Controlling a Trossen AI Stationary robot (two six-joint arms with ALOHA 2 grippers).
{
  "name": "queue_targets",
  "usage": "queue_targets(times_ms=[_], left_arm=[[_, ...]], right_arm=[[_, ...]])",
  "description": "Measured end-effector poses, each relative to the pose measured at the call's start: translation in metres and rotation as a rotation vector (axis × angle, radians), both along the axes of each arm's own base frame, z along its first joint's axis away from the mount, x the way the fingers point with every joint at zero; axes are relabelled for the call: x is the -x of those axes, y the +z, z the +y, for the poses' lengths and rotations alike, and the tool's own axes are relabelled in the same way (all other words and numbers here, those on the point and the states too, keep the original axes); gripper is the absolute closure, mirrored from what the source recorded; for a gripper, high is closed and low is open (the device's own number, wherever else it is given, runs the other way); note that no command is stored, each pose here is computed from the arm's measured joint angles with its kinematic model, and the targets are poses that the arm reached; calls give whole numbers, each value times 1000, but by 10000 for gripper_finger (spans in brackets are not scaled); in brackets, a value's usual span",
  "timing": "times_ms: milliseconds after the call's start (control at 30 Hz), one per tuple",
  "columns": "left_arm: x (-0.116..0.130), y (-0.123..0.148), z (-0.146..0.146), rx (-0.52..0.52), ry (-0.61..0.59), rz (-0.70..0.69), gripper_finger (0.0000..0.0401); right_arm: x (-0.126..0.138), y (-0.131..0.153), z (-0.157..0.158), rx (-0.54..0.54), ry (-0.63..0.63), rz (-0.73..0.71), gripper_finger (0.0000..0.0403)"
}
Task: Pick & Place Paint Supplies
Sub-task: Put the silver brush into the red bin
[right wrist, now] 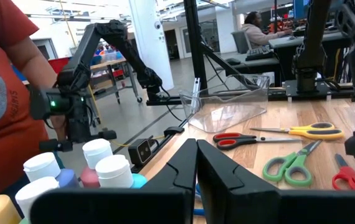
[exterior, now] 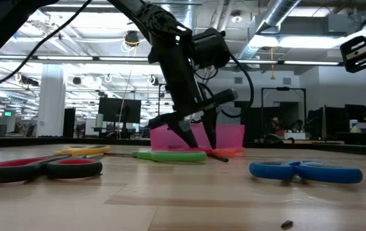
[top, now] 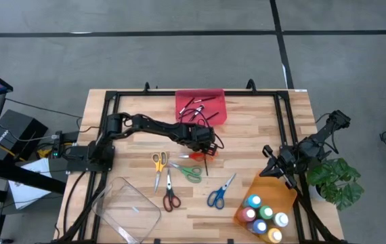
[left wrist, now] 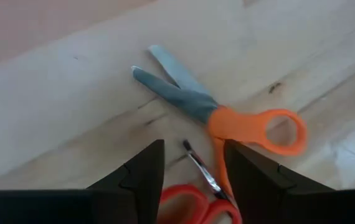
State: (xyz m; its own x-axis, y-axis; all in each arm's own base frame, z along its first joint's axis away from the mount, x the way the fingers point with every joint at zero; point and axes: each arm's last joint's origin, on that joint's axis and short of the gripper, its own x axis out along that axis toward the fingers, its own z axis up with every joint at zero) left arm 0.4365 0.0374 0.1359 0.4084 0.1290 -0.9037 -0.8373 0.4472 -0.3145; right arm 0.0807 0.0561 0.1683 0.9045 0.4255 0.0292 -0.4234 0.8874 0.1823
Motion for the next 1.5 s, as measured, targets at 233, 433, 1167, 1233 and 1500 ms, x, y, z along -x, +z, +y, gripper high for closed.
queue_targets(times_ms=[233,433,1167,1233,1500], left_arm=[[-2,-11,0,11,2,17,238],[1,-10,0,51,28,41,284],[9,11,-3,10,-35,42,324],[10,16,-1,1,-42,33,307],[9,17,-7,0,-54,30,253]], right_arm=[[0,0,0,0,0,0,394],[0,0,0,0,0,0,394],[0,0,0,0,0,0,395],[0,0,0,0,0,0,395],[0,0,0,0,0,0,395]])
